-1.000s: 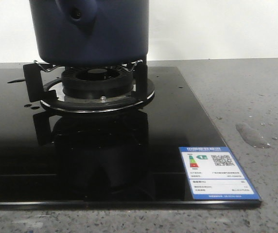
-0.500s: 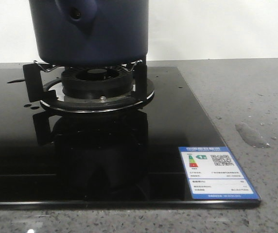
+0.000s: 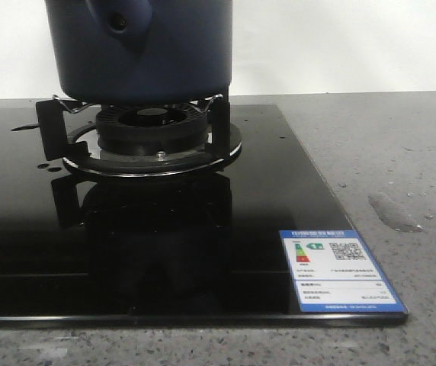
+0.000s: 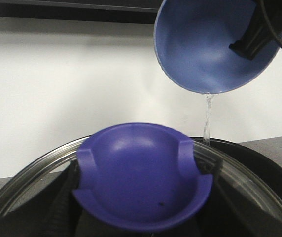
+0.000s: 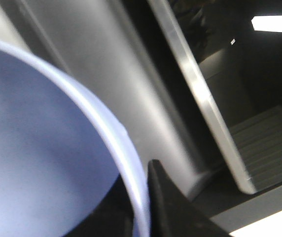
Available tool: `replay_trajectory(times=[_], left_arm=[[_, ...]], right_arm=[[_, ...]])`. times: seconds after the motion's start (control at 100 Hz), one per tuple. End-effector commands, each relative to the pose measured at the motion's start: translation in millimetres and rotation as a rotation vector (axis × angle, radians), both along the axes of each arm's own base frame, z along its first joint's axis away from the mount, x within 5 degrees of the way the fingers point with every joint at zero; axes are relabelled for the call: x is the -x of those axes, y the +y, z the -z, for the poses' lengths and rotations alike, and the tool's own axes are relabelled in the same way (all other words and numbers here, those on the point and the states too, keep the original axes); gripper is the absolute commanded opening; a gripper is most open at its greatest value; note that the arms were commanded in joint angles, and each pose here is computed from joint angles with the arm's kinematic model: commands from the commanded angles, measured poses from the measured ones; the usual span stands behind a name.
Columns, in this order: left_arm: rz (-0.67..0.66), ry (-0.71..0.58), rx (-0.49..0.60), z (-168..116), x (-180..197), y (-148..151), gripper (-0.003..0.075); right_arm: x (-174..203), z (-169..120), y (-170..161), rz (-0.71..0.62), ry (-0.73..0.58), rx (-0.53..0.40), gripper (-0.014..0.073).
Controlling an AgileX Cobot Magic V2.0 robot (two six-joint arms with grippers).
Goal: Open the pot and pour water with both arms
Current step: 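Tilt the bowl with the right gripper to pour water into the pot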
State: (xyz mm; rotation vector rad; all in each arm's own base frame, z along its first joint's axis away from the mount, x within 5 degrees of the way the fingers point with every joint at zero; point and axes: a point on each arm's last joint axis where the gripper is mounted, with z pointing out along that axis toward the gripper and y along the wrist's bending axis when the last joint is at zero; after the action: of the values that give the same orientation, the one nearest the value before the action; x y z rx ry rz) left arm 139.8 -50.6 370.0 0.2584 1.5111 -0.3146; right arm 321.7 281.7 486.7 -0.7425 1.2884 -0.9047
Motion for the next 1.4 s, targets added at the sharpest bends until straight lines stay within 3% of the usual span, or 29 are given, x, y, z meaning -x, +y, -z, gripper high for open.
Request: replay_trajectory(times=[0.0,0.22,0.34,0.65,0.92,1.1,1.23,1.39], left_arm=[[0.021,-0.038,0.028,-13.6,4.2,-1.1,0.0242],[0.022,-0.037,0.028,-13.5,4.4,-1.5,0.0242],[0.022,-0.036,0.027,-13.4,4.7,-2.3,0.0242],[0.028,-0.037,0.028,-14.0,5.1,-3.1,0.0242],[0.073,-0.055,-0.007,-15.3,7.9,-9.1,0.0242],[0.121,-0.081,-0.001,-25.5,8.4,-13.5,0.0242],[0.179,-0.100,0.004,-36.6,6.9,-21.6,0.0242],[0.237,-0.108,-0.030,-45.0,-2.4,-36.7,0.0242]], right_arm=[[20.9,-40.6,-17.6,0.007,-0.141,-0.001,-0.0060],[21.9,-40.1,-17.0,0.009,-0.137,-0.005,-0.0060],[20.3,-33.1,-19.2,0.023,-0.061,-0.068,-0.0060],[4.2,6.8,-43.4,0.114,0.395,-0.464,-0.0061],[6.2,-21.4,-102.4,0.135,0.618,-0.850,-0.0062],[13.1,-39.1,-155.9,0.022,0.779,-1.101,-0.0062],[25.4,-36.6,-191.6,0.089,0.791,-1.128,-0.0062],[53.7,-5.3,-225.4,0.248,0.860,-1.120,-0.0062]])
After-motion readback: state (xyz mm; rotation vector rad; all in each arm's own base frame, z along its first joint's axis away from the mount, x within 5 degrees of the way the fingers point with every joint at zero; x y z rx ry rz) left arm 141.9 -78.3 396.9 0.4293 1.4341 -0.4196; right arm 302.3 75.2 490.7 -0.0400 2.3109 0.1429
